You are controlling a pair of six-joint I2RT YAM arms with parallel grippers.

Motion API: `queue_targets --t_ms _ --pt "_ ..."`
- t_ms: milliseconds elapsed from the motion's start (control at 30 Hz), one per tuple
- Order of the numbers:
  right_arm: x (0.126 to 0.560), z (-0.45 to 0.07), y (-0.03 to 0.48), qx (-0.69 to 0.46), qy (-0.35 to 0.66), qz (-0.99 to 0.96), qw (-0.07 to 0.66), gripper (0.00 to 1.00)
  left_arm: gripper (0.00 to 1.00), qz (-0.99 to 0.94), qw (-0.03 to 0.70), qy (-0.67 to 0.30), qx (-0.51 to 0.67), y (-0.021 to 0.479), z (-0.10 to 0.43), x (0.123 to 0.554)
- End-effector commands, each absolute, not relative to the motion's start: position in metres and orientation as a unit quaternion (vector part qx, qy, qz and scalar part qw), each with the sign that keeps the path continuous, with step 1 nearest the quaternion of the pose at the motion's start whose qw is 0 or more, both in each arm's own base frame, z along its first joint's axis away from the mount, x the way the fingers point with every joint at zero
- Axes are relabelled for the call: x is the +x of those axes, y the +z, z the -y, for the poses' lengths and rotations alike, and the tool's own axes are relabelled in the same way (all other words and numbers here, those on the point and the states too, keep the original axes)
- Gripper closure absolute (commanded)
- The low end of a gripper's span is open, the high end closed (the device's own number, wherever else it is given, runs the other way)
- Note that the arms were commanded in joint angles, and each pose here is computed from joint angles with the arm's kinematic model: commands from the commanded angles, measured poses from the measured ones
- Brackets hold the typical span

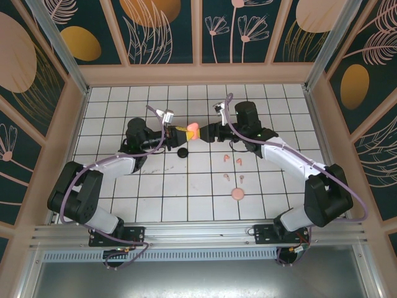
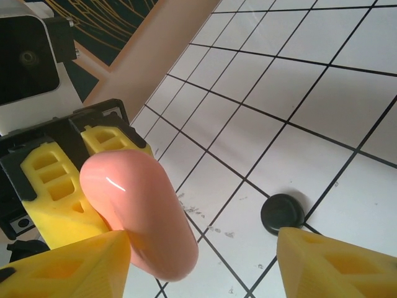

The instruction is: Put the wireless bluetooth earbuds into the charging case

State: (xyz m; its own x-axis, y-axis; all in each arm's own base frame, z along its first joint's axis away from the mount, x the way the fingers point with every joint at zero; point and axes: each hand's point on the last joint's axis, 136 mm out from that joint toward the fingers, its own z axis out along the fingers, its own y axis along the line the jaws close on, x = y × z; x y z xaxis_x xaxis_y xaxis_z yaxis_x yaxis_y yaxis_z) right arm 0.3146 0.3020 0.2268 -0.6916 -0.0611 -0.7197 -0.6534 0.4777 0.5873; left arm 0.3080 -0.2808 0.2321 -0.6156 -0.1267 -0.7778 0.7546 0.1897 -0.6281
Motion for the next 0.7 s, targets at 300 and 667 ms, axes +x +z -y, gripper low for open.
queue_targets --t_ms 300,667 --pt "0.342 -0.268 0.2 -0.153 0.444 -0.814 0.343 0.44 1.0 -0.632 0.407 -0.601 0.272 0.273 0.28 0.294" --pt "0.298 -0.267 0.266 -0.135 0.567 -0.723 0.371 0.45 1.0 -0.61 0.428 -0.611 0.268 0.283 0.276 0.289"
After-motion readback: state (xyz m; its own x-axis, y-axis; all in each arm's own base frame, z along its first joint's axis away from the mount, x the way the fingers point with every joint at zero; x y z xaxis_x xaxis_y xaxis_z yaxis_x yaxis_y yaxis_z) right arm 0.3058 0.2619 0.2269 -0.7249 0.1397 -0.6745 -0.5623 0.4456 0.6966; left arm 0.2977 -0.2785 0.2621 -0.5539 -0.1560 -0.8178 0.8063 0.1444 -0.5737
